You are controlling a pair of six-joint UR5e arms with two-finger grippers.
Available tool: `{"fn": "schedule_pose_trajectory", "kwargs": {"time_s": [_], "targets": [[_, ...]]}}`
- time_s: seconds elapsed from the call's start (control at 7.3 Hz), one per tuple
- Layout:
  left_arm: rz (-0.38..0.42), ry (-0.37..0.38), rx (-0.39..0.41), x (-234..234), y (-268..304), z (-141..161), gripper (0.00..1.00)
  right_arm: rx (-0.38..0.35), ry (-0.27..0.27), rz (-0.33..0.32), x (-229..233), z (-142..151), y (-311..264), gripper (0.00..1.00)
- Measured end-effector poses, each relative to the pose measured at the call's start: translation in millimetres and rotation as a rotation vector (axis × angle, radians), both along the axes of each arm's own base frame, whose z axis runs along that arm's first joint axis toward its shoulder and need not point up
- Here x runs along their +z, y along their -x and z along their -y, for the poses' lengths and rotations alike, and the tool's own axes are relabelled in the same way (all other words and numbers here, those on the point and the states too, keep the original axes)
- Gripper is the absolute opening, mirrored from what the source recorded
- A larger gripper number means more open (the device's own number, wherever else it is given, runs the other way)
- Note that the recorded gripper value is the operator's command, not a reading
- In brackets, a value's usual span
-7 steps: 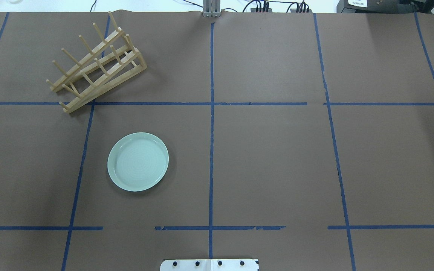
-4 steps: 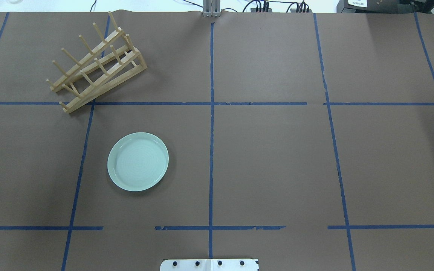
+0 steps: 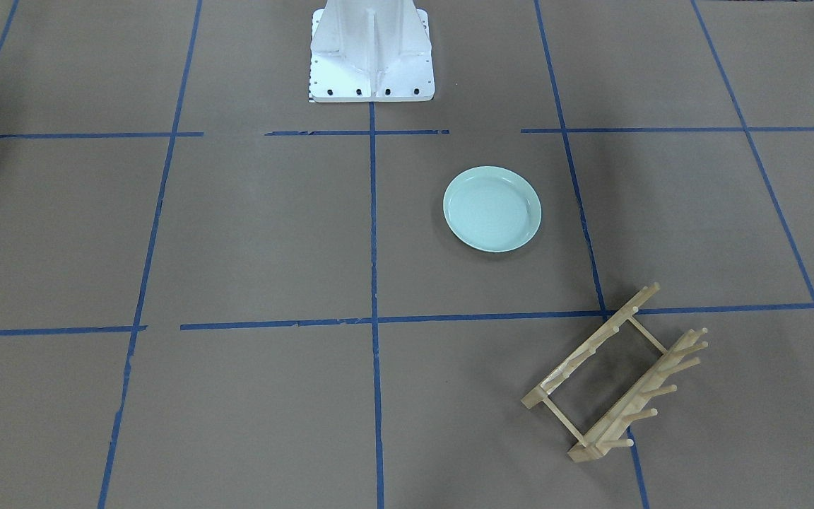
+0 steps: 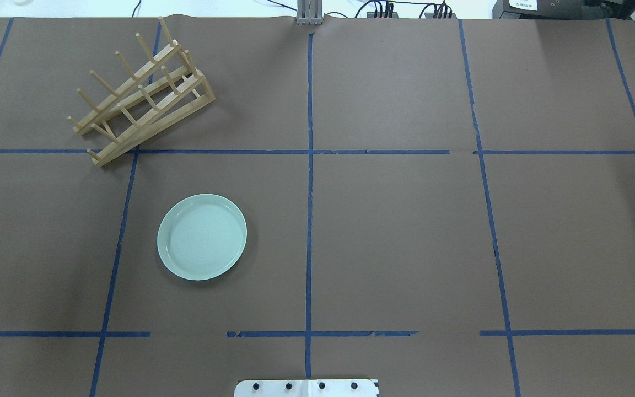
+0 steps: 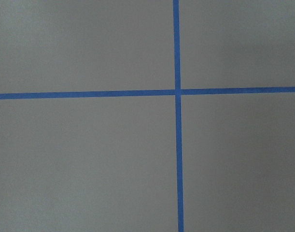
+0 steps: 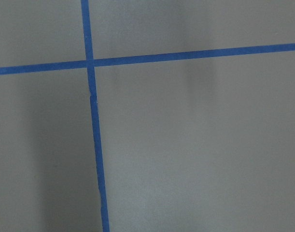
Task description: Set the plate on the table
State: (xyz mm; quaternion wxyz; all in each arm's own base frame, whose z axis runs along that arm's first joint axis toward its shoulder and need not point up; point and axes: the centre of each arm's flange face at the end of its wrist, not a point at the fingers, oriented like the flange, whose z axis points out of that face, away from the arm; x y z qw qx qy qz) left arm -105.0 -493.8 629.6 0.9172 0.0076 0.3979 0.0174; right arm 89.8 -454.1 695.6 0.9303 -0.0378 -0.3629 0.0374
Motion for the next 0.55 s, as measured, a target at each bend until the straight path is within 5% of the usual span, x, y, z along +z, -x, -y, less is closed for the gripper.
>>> {"fn": "schedule_pose_trajectory", "kwargs": {"time_s": [0.55], "targets": [[0.001, -0.041, 0.026, 5, -14, 8, 1.0, 0.0, 0.0, 0.0, 0, 0, 0, 1.0]]}}
